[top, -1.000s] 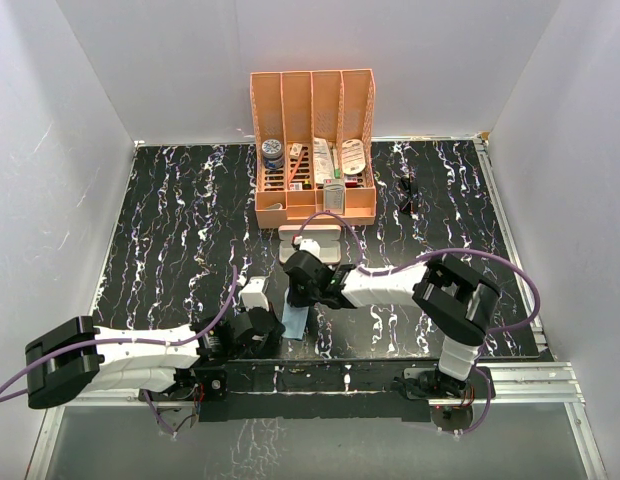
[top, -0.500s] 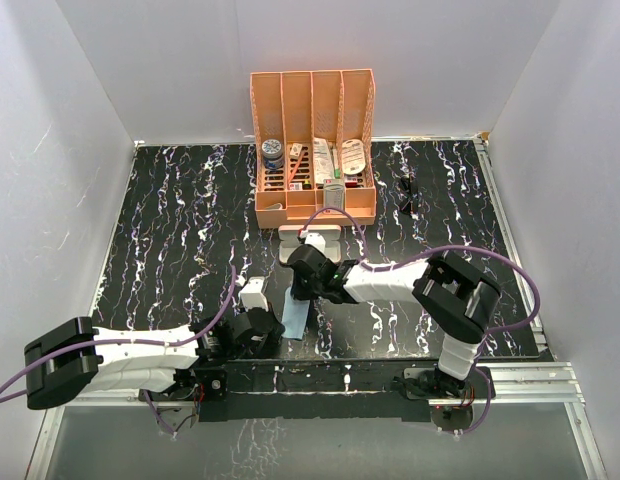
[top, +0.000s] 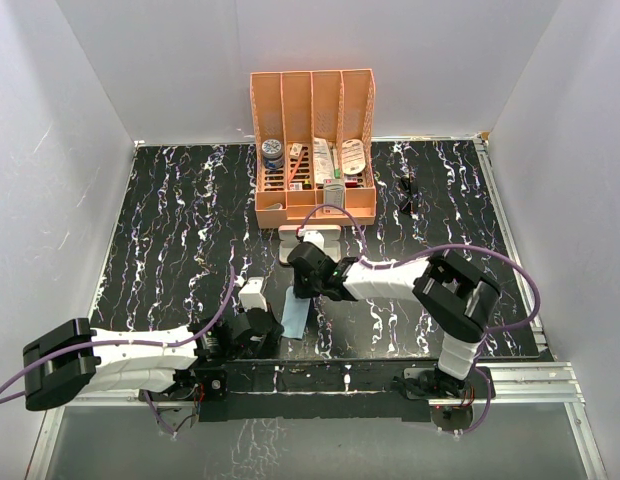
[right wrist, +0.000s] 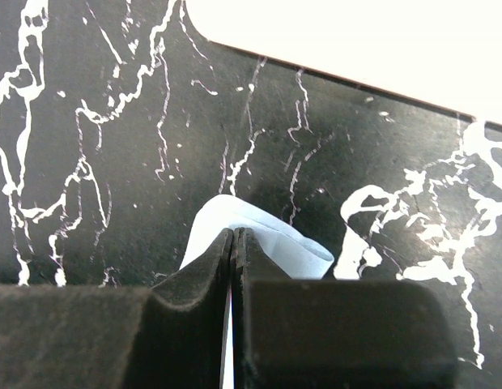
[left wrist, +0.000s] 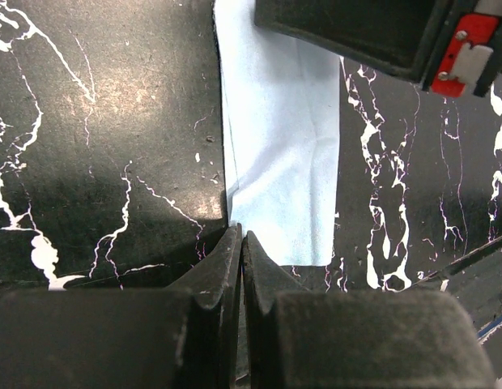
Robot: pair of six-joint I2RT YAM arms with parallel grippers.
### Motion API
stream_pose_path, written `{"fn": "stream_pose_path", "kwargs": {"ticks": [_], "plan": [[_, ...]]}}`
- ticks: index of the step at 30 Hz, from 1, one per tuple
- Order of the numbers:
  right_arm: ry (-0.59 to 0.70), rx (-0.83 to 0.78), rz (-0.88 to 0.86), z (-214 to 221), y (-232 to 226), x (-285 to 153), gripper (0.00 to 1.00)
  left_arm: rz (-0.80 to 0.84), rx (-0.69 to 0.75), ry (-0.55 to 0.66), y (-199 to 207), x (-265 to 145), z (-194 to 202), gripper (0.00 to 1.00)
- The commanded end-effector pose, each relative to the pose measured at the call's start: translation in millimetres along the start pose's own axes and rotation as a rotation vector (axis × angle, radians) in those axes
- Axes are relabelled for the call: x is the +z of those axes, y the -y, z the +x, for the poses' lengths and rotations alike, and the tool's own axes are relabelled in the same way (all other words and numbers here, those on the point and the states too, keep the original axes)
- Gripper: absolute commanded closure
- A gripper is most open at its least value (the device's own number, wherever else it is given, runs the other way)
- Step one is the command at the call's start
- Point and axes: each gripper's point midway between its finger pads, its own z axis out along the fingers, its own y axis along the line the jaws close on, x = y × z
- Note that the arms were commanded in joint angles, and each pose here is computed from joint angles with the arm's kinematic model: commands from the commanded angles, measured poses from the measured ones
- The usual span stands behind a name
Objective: Organize the sunglasses
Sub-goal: Adjust the glasses cleaning cloth at the center of the board.
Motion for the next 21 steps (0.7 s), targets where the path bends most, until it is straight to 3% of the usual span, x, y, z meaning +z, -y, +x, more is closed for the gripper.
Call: {"fn": "stream_pose_path", "kwargs": {"ticks": [1, 11, 21], "plan": [[0.002, -0.057, 0.034, -9, 4, -21, 1.0, -0.034, 0.025, -0.011, -12, -2, 5, 1.0], [-0.026, -0.079, -0.005, 7, -16, -36, 1.0, -0.032, 0.023, -0.012, -11, -2, 6, 1.0], [0.033, -0.16, 0.044, -9, -16, -43, 0.93, -0.023, 0.034, -0.017, -9, -2, 6, 1.0]]}}
